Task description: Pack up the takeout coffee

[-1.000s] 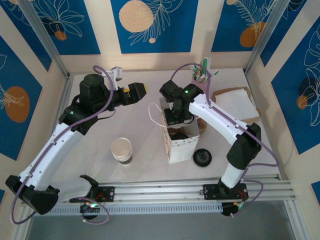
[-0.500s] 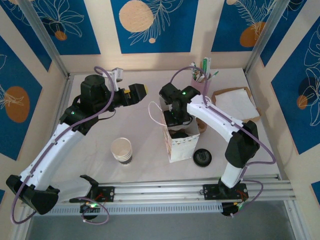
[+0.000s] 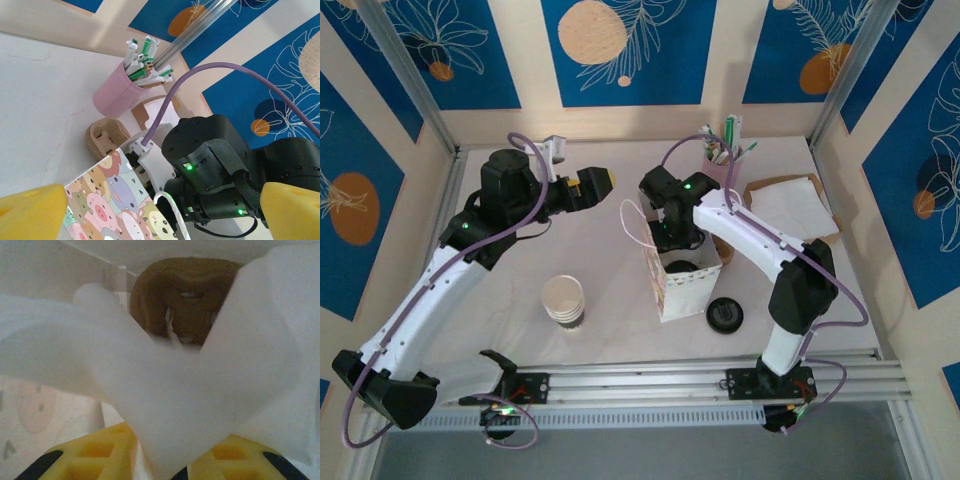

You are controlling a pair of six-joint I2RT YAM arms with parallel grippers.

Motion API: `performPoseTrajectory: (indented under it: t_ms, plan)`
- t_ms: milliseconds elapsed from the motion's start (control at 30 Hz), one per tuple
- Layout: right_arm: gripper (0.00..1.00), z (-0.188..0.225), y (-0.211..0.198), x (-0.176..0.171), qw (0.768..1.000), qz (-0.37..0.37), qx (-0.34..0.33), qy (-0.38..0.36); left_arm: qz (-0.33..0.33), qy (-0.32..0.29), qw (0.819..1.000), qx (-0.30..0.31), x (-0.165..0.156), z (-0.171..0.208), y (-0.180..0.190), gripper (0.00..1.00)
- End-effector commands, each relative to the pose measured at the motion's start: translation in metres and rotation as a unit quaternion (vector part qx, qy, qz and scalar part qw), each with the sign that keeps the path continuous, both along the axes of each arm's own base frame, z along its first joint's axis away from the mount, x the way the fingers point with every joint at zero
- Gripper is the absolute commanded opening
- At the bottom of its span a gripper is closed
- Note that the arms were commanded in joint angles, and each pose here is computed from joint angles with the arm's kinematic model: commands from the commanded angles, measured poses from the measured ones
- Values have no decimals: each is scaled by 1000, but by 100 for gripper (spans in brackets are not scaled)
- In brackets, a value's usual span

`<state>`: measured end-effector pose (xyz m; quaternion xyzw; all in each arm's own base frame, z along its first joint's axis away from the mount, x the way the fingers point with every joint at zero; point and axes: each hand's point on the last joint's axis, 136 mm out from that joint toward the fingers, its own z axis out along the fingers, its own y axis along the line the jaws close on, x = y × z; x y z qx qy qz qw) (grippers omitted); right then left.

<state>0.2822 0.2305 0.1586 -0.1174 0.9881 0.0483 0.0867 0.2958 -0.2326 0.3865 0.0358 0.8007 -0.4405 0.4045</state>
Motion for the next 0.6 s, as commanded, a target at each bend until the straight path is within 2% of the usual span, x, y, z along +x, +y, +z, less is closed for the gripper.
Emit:
performPoseTrajectory:
  t_ms: [0, 333, 567]
  plan:
    - [37, 34, -2, -2, 999, -4, 26, -27, -1, -9, 1000, -8, 0, 5, 3, 99]
    - [61, 69, -5, -9, 997, 0, 47, -58, -1, -8, 1000, -8, 1, 5, 2, 99]
    - [78, 109, -2, -17, 990, 12, 101, -98, 1, -12, 1000, -6, 1, 7, 3, 99]
